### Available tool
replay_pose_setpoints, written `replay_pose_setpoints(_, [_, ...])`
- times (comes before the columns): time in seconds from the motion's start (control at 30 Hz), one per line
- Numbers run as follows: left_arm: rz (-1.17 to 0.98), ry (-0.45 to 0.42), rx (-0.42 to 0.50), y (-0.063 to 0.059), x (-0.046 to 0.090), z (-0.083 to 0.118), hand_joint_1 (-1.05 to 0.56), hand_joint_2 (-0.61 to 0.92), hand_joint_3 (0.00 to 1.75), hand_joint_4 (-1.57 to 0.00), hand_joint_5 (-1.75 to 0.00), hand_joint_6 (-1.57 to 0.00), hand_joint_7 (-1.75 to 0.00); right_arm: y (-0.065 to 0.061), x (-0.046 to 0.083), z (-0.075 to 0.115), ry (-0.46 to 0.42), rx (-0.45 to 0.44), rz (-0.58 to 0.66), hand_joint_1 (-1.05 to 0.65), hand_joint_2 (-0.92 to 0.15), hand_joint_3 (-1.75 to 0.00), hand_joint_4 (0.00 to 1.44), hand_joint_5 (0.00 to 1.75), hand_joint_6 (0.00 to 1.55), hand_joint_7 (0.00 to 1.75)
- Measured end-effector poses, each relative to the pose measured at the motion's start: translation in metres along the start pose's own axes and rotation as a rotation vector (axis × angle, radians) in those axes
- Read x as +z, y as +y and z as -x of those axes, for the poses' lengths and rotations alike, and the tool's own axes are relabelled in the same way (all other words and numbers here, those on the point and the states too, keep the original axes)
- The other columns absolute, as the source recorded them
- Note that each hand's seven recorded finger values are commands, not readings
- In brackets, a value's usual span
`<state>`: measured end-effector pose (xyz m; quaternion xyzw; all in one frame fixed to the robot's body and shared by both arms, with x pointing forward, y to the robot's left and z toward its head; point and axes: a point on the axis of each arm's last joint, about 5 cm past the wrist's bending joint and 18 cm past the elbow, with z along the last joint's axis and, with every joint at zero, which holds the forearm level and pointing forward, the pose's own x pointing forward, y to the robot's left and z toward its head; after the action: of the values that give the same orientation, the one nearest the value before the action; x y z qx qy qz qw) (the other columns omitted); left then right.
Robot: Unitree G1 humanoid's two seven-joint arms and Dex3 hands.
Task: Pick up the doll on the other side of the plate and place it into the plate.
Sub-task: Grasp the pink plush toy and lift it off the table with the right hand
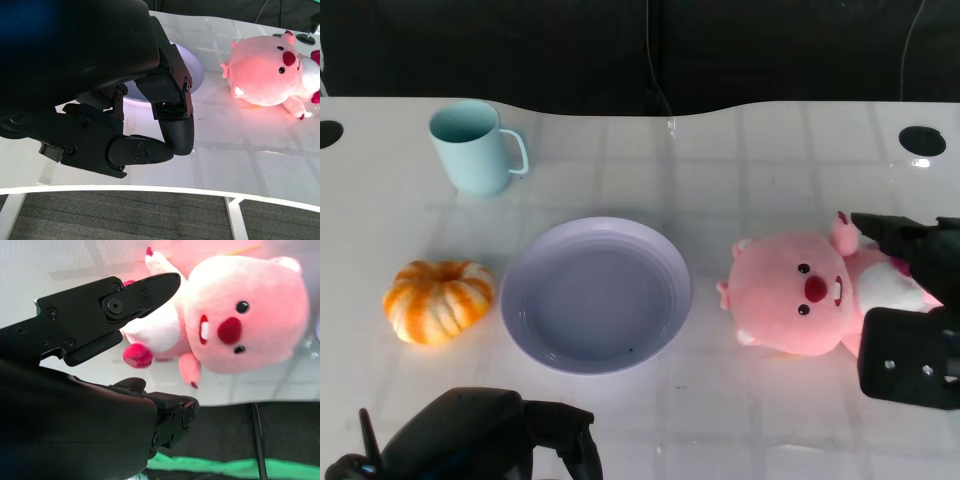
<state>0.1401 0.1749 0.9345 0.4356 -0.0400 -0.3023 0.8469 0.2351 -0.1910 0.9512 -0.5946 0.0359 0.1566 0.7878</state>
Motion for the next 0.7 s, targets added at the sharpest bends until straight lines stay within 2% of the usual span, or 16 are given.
replay_pose_setpoints(0.23, [0.002,0.0,0.0,0.0,0.0,0.001,-0.31,0.92,0.38,-0.69,-1.42,-0.75,-0.88,0.01,0.001,-0.026,0.037,0.112,0.095,-0.75,-0.92,-0.04,0.29,0.22,0.27,0.03])
replay_pose_setpoints(0.37, [0.002,-0.002,0.001,-0.001,0.001,0.002,-0.31,0.92,0.39,-0.66,-1.39,-0.74,-0.88,0.012,0.004,-0.045,0.058,0.167,0.171,-0.76,-0.92,-0.11,0.47,0.15,0.41,0.03])
replay_pose_setpoints(0.57, [0.004,-0.001,0.0,-0.002,0.002,0.003,-0.32,0.92,0.39,-0.67,-1.39,-0.74,-0.89,0.016,0.013,-0.073,0.081,0.199,0.217,-0.76,-0.92,-0.17,0.64,0.09,0.58,0.04])
replay_pose_setpoints(0.7, [0.004,-0.001,0.0,-0.002,0.002,0.003,-0.33,0.92,0.39,-0.69,-1.42,-0.75,-0.91,0.021,0.016,-0.087,0.083,0.193,0.25,-0.75,-0.92,-0.19,0.69,0.08,0.66,0.05])
